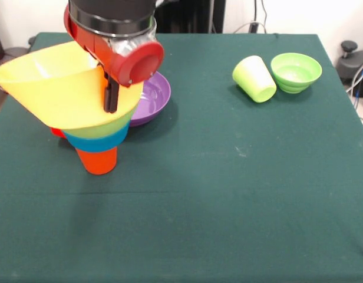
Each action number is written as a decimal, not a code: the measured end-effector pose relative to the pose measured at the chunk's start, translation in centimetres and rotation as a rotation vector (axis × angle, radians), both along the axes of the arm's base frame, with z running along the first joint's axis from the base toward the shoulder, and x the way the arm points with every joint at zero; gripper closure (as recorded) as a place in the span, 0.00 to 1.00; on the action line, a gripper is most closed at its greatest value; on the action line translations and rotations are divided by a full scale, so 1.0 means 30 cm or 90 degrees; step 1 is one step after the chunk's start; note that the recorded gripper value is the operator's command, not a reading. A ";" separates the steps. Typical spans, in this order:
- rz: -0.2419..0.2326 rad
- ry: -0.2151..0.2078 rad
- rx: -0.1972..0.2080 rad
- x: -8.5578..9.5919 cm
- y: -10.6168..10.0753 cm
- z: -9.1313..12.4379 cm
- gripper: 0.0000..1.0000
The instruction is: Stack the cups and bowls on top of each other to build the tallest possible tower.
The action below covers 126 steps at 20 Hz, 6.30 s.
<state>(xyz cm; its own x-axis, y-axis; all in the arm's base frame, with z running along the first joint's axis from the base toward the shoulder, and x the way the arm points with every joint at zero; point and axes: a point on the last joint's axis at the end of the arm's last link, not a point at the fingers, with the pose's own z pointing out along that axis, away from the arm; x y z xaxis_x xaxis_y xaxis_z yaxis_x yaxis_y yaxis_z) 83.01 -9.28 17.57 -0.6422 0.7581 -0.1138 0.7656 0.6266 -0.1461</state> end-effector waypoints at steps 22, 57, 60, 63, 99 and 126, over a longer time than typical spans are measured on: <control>-0.017 0.004 0.008 -0.044 0.023 0.391 1.00; -0.020 -0.010 -0.003 -0.128 -0.006 0.241 1.00; -0.018 -0.017 -0.004 -0.123 -0.004 0.237 1.00; -0.016 -0.022 -0.003 -0.122 0.000 0.226 1.00; -0.004 -0.051 -0.012 -0.146 -0.003 0.108 1.00; -0.013 -0.040 0.004 -0.199 -0.039 -0.059 1.00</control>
<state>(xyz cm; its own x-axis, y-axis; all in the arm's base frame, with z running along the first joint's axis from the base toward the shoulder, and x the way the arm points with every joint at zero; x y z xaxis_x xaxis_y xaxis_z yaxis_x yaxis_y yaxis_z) 77.05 -10.44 15.79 -0.6178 0.7721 -0.1491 0.7861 0.6110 -0.0936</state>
